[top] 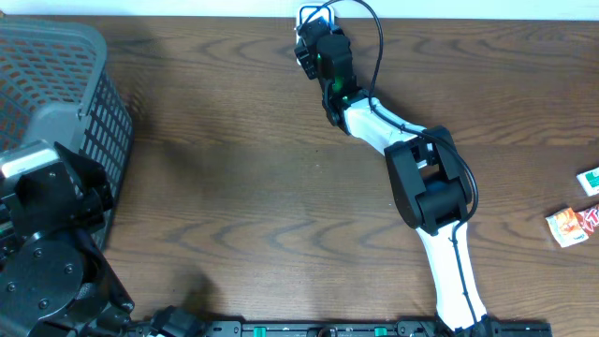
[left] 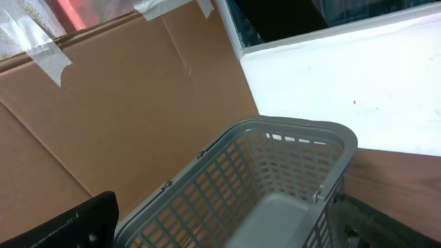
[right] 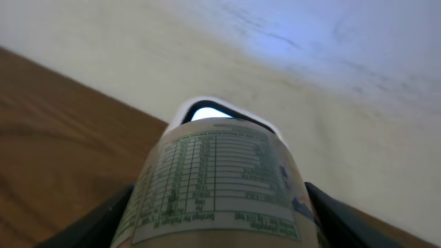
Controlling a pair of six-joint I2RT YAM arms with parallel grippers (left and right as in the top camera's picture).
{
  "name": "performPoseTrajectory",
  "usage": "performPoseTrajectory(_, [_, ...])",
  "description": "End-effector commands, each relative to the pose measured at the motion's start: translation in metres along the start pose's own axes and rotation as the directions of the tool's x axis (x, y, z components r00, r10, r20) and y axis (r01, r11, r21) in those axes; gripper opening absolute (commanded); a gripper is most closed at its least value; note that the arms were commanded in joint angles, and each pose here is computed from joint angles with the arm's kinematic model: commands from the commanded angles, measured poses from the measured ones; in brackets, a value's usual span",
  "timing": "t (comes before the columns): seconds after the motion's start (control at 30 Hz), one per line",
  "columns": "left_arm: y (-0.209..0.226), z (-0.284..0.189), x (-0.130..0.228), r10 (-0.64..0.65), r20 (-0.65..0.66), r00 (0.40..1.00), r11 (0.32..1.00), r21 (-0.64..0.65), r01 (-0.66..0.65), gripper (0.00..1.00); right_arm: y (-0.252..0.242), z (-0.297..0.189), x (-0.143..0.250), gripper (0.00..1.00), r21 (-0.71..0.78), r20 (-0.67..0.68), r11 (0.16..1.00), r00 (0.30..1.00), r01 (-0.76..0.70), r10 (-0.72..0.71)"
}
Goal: Scan the item barcode
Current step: 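Hold the jar's label against the white scanner face, then carry the jar to the right table edge and release it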
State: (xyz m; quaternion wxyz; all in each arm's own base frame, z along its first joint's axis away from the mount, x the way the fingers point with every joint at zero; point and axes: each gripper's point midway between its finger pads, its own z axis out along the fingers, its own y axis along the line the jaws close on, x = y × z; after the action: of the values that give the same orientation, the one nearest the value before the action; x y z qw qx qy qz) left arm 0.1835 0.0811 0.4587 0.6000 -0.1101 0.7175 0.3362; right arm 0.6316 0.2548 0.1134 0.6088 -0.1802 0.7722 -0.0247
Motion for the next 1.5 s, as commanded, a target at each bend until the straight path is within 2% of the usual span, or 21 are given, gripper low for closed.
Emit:
performPoseTrajectory(0.0, [0.004,-0.001,0.0,-0.016,-0.001,1.0,1.0,-0.013,0.016,0.98,-0.012,-0.001,-0.018,0.55,0.059,0.041,0.986,0.987,-0.157,0.155])
performPoseTrajectory(0.2, [0.004,-0.001,0.0,-0.016,-0.001,1.0,1.0,-0.013,0.016,0.98,-0.008,-0.002,-0.018,0.56,0.048,0.044,0.953,0.954,-0.3,0.298])
performPoseTrajectory(0.63, [0.004,-0.001,0.0,-0.016,-0.001,1.0,1.0,-0.013,0.016,0.98,0.005,-0.024,-0.049,0.57,0.013,0.011,0.942,0.942,-0.336,0.335])
performPoseTrajectory(0.73, [0.004,-0.001,0.0,-0.016,0.0,1.0,1.0,-0.013,0.016,0.98,-0.001,-0.029,-0.056,0.55,0.034,0.009,0.964,0.965,-0.263,0.263])
performPoseTrajectory(0.9, [0.004,-0.001,0.0,-0.016,-0.001,1.0,1.0,-0.013,0.016,0.98,-0.032,-0.047,-0.076,0.55,0.221,0.017,0.971,0.995,-0.097,0.095])
performPoseTrajectory(1.03, [0.004,-0.001,0.0,-0.015,-0.001,1.0,1.0,-0.013,0.015,0.98,-0.048,-0.073,-0.096,0.56,0.295,-0.023,0.955,0.998,-0.044,0.053])
performPoseTrajectory(1.13, [0.004,-0.001,0.0,-0.016,-0.001,1.0,1.0,-0.013,0.016,0.98,-0.057,-0.099,-0.099,0.59,0.289,-0.115,0.957,0.991,-0.026,0.062])
performPoseTrajectory(1.3, [0.004,-0.001,0.0,-0.016,-0.001,1.0,1.0,-0.013,0.016,0.98,-0.078,-0.153,-0.071,0.58,0.286,-0.327,0.948,0.916,-0.139,0.233])
performPoseTrajectory(1.47, [0.004,-0.001,0.0,-0.016,-0.001,1.0,1.0,-0.013,0.016,0.98,-0.1,-0.204,-0.031,0.58,0.287,-0.528,0.918,0.753,-0.275,0.391])
